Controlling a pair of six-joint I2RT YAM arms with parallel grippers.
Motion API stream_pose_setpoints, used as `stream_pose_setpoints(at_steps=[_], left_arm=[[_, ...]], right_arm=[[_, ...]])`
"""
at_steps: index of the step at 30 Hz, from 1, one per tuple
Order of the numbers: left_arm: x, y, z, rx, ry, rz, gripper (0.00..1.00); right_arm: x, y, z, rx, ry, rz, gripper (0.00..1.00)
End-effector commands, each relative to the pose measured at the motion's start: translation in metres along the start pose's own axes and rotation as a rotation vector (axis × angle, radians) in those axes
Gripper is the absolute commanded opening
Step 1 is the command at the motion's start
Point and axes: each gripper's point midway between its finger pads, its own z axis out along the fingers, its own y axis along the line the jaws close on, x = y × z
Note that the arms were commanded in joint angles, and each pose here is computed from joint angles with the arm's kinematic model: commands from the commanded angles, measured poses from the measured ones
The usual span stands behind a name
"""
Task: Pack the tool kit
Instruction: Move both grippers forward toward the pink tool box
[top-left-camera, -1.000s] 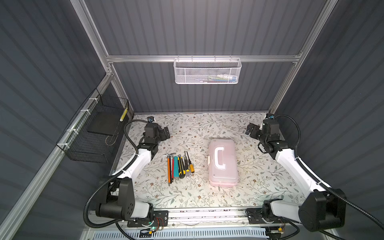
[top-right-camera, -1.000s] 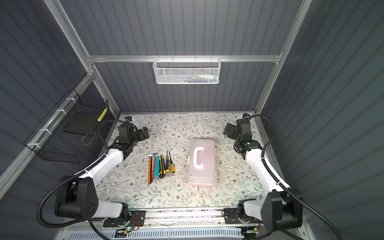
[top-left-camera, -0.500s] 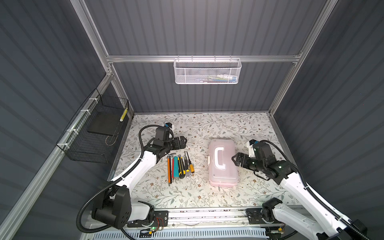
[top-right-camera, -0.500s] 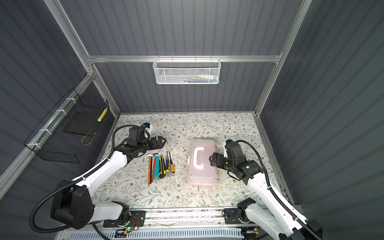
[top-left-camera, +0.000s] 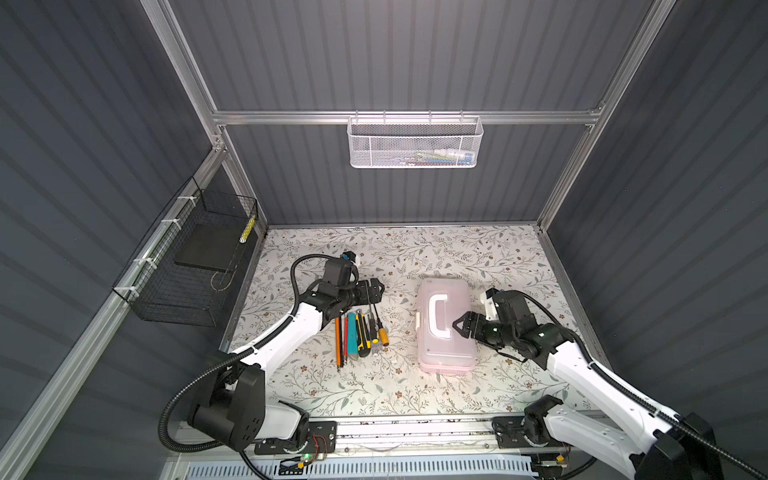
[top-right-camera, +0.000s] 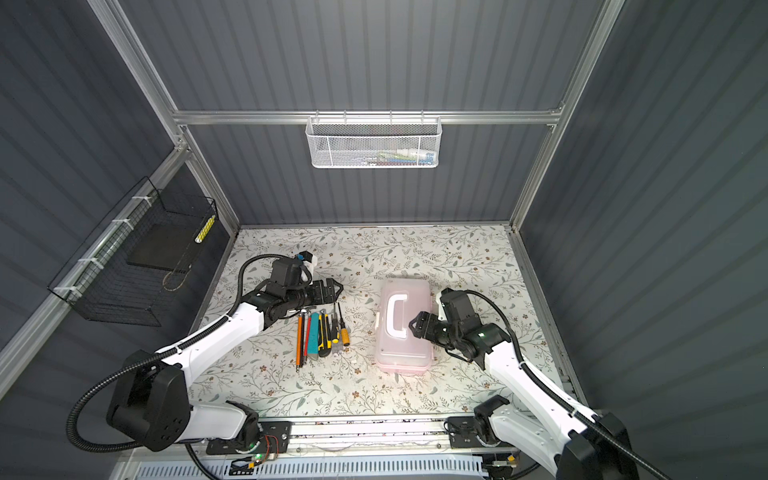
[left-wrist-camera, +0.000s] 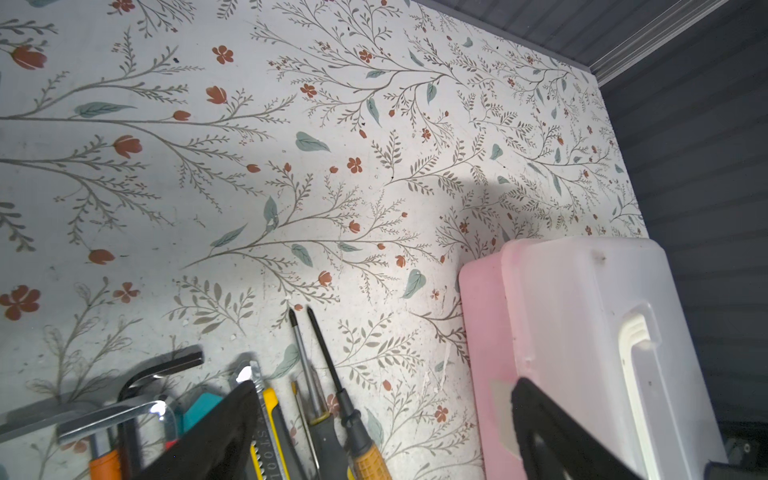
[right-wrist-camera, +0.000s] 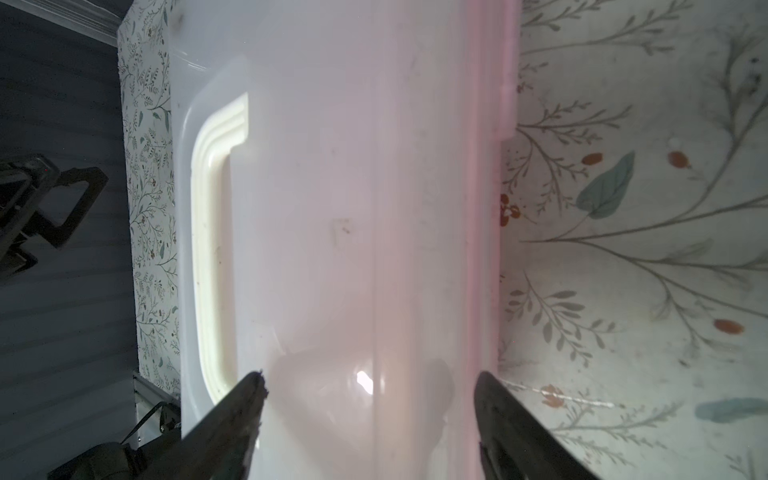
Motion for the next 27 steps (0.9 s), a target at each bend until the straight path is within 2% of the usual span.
stream_pose_setpoints(at_steps=[1,5,14,21,27], left_arm=[[0.013,-0.007,0.011,0.013,0.028,-0.005,0.95],[0.022,-0.016,0.022,0.025,0.054,0.008,0.94],[0.047,-0.034,0.035,0.068,0.115,0.013,0.94],[0.064,-0.044,0.052,0.091,0.161,0.02,0.92],[0.061,-0.053,0.064,0.12,0.166,0.029,0.92]], right_arm=[[-0.014,0.009,0.006,-0.026,-0.044,-0.021,0.74],[-0.028,0.013,0.013,-0.03,-0.06,-0.035,0.7],[-0.065,0.017,0.029,-0.046,-0.088,-0.047,0.7],[-0.073,0.024,0.046,-0.087,-0.071,-0.061,0.7],[-0.072,0.035,0.055,-0.161,-0.051,-0.038,0.7]])
